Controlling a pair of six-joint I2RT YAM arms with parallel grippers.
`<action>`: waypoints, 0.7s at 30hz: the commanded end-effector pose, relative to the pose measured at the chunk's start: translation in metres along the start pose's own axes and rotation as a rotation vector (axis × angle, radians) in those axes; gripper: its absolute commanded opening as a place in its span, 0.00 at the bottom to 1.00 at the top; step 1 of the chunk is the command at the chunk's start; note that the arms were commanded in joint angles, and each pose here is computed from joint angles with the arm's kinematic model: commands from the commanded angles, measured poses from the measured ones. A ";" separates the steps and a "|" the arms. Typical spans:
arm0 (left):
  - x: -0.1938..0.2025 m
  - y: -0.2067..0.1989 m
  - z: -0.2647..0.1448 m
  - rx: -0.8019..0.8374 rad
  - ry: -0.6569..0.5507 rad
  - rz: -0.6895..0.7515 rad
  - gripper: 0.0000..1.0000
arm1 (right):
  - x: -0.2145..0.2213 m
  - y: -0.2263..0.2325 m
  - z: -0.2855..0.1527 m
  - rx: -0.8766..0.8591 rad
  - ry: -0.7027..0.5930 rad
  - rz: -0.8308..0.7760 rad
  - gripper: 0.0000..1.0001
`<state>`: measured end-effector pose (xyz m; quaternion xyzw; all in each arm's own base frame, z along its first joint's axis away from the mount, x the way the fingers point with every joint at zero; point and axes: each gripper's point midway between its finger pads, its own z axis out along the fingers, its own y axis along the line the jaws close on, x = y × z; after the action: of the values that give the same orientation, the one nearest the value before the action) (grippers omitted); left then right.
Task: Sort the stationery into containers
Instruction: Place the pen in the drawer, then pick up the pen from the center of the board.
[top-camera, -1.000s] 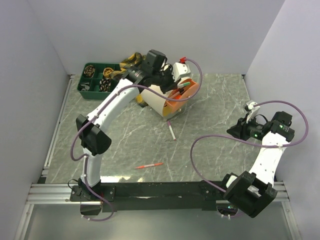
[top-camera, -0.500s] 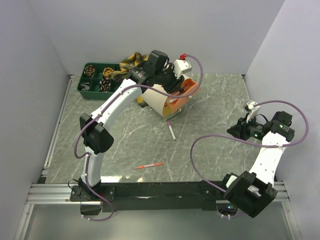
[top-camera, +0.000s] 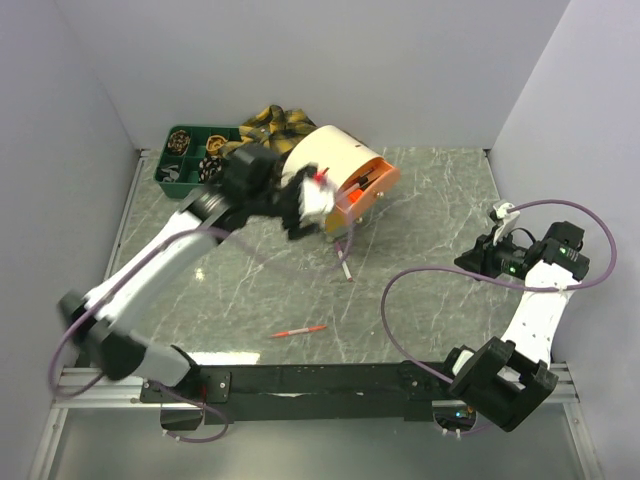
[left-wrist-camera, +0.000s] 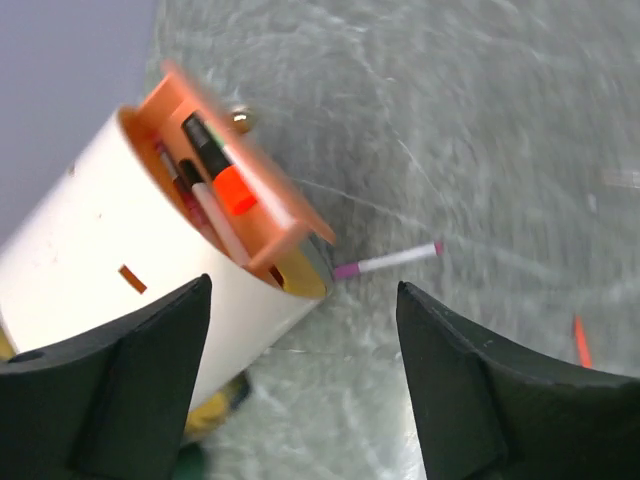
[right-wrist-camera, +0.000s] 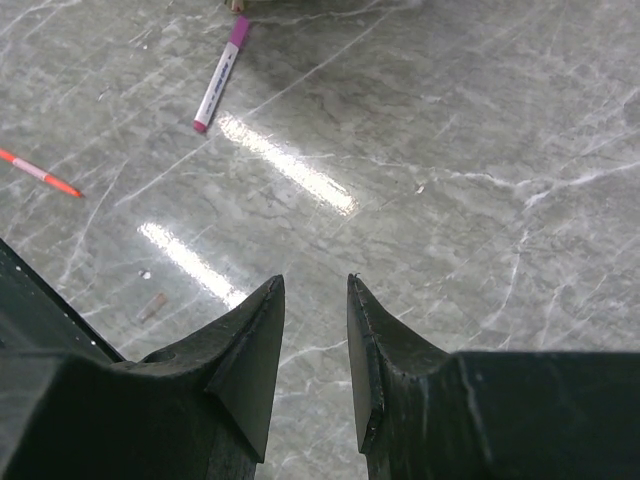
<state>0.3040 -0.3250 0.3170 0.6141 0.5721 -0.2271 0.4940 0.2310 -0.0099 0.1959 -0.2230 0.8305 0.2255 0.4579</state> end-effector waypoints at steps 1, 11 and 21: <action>0.028 -0.069 -0.023 0.239 -0.039 0.449 0.80 | -0.004 0.001 -0.002 0.006 -0.007 -0.064 0.39; 0.109 -0.123 0.021 0.584 0.138 0.741 0.80 | -0.003 0.002 0.001 -0.004 -0.024 -0.034 0.39; 0.148 -0.137 0.088 0.874 0.300 0.793 0.69 | 0.013 0.013 0.002 -0.038 0.015 -0.072 0.38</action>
<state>0.2346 -0.3425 0.1119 0.9335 0.2511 -0.1601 0.2000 0.2260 -0.0074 0.1879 -0.2384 0.8289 0.2241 0.4538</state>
